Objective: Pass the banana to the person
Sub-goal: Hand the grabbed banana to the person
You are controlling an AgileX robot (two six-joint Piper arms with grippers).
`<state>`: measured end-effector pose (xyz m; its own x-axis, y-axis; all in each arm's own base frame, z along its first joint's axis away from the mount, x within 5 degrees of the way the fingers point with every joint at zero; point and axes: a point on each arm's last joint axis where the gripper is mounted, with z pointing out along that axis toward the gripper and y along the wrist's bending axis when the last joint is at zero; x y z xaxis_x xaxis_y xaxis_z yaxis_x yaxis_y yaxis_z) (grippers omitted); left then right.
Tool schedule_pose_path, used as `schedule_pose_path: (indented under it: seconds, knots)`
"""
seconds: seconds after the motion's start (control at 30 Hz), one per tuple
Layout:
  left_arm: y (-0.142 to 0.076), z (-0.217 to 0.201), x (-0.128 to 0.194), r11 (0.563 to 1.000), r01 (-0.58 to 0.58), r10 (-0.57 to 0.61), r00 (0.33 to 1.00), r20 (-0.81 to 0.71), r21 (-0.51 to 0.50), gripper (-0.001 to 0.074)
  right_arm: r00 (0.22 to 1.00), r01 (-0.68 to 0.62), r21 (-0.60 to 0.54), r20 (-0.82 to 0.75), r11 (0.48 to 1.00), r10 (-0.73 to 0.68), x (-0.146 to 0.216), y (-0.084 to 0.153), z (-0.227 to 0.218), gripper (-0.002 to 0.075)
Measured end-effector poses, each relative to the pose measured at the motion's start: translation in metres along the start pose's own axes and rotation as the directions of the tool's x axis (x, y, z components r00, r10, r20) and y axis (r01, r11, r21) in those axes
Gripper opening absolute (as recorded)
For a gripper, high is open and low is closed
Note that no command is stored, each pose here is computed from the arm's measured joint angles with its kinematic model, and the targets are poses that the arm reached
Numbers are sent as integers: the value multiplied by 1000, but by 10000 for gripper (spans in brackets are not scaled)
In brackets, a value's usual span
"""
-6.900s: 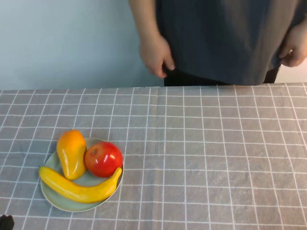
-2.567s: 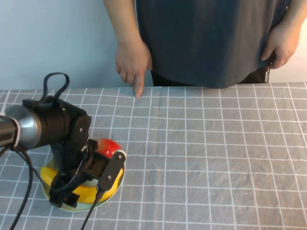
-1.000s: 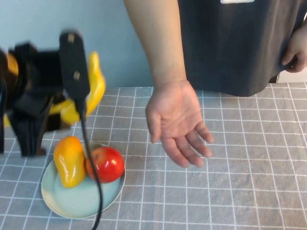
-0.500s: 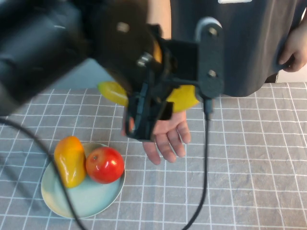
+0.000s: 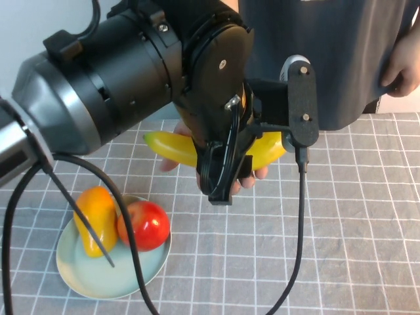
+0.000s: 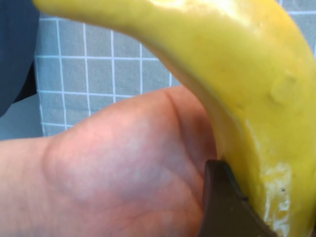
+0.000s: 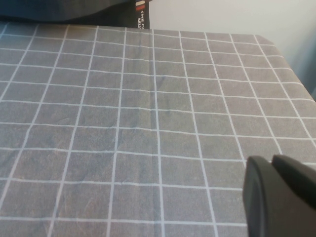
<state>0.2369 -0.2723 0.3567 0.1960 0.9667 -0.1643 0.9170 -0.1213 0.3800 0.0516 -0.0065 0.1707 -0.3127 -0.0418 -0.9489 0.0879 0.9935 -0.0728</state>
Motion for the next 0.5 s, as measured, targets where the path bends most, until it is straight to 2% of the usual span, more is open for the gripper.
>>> schedule_pose_path:
  seconds: [0.1, 0.17, 0.33, 0.4, 0.5]
  knots:
    - [0, 0, 0, 1000, 1, -1, 1000, 3, 3, 295, 1000, 0, 0, 0, 1000, 0, 0, 0, 0, -9]
    - [0, 0, 0, 1000, 1, -1, 1000, 3, 3, 328, 1000, 0, 0, 0, 1000, 0, 0, 0, 0, -9]
    - [0, -4, 0, 1000, 3, -2, 1000, 12, -8, 589, 1000, 0, 0, 0, 1000, 0, 0, 0, 0, -9]
    - [-1, -12, 2, 1000, 5, -5, 1000, 24, -22, 636, 1000, 0, 0, 0, 1000, 0, 0, 0, 0, -9]
    - [-3, -35, 8, 998, 15, -12, 998, 58, -63, 662, 1000, 0, 0, 0, 1000, 0, 0, 0, 0, -9]
